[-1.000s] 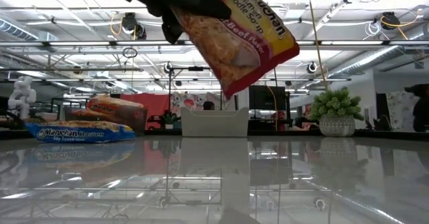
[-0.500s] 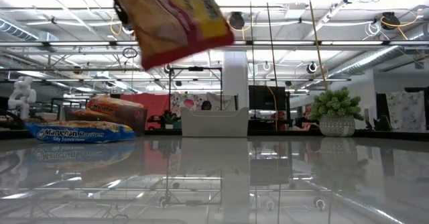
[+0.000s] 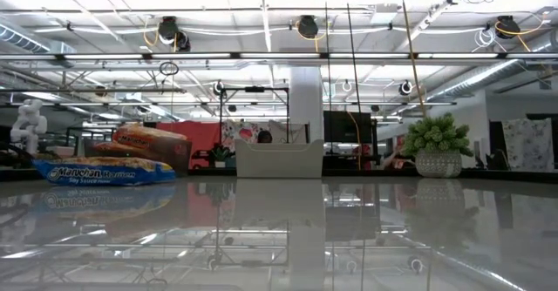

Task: Sort Maruchan noodles
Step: Put the red noodle pack into the orange bin

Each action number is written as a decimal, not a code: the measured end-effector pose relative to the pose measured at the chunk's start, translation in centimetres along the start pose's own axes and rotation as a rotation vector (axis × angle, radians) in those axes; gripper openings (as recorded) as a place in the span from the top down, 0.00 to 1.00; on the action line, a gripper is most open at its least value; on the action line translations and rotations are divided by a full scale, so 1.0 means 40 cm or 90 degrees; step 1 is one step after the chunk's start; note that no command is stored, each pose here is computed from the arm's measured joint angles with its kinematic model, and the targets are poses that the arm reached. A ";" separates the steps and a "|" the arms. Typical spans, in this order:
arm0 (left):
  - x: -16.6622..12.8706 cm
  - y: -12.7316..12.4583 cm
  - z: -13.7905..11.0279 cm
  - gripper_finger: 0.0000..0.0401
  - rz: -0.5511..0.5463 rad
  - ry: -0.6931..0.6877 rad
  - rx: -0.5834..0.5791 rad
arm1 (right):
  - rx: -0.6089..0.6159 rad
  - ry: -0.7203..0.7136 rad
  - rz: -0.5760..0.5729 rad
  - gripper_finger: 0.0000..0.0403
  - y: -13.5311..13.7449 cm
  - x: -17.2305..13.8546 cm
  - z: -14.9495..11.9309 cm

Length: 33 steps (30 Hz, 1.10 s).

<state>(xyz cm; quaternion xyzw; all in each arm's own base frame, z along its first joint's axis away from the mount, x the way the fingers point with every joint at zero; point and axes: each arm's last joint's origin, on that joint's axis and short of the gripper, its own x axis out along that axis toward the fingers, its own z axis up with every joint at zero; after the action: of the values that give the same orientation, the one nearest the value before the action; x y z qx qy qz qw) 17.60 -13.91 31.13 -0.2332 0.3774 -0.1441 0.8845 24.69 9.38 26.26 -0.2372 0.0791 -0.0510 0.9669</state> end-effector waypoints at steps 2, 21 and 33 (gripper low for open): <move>-0.016 -0.019 -0.020 0.66 -0.053 0.046 -0.008 | 0.010 -0.003 0.000 0.71 0.000 0.000 0.001; -0.059 -0.031 -0.098 0.66 -0.230 0.367 0.054 | 0.026 -0.011 -0.009 0.71 -0.008 0.003 0.003; -0.062 -0.010 -0.047 0.66 -0.260 0.363 0.147 | 0.087 -0.001 -0.028 0.71 -0.028 0.015 -0.007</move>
<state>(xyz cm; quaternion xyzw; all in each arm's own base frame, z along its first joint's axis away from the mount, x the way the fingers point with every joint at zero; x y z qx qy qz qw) 14.51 -13.74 31.69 -0.1527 0.5353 -0.4188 0.7175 25.16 8.20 26.46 -0.1724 0.0696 -0.0775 0.9795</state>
